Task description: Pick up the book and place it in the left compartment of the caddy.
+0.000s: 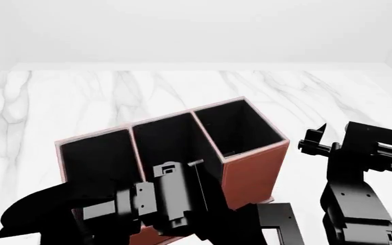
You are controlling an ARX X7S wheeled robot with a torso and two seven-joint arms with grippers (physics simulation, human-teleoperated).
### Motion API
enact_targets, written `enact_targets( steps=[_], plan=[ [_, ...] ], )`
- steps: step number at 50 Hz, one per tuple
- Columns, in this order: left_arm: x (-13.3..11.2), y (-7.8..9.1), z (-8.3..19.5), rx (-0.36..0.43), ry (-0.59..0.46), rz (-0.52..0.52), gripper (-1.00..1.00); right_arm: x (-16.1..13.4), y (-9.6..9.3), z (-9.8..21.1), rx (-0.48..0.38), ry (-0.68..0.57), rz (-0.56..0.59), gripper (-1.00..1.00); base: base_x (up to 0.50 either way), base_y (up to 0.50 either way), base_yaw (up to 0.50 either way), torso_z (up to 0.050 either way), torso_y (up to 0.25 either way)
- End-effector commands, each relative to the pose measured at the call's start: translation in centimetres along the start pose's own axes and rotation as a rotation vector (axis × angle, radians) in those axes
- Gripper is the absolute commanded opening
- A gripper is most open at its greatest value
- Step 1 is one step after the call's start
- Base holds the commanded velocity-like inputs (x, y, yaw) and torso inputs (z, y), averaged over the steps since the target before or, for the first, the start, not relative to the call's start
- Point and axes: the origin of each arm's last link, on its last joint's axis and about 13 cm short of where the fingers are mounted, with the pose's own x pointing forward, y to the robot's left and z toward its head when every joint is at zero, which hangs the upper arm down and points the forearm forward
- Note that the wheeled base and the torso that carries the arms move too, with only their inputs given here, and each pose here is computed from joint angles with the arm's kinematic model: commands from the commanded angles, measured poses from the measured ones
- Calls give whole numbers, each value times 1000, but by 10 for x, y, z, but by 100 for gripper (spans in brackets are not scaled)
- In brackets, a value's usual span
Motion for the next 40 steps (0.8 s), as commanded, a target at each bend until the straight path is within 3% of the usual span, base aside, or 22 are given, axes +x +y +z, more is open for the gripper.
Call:
enact_targets(
  steps=[1, 16, 17, 34, 40],
  plan=[
    [8, 8, -9, -33, 6, -15, 100, -1, 0, -1, 5, -2, 2, 100, 0, 0, 0, 0, 0],
    [16, 18, -16, -65, 1, -32, 100, -1, 0, -4, 8, -2, 4, 100, 0, 0, 0, 0, 0],
    [15, 18, -16, -70, 2, -25, -100, -1, 0, -3, 10, -2, 5, 100, 0, 0, 0, 0, 0],
    [8, 15, -19, -87, 48, 15, -100, -2, 0, 1, 9, -15, 5, 100, 0, 0, 0, 0, 0],
    [-5, 8, -30, -148, 97, 51, -100, -2, -1, 2, 3, -22, -3, 100, 0, 0, 0, 0, 0]
  ],
)
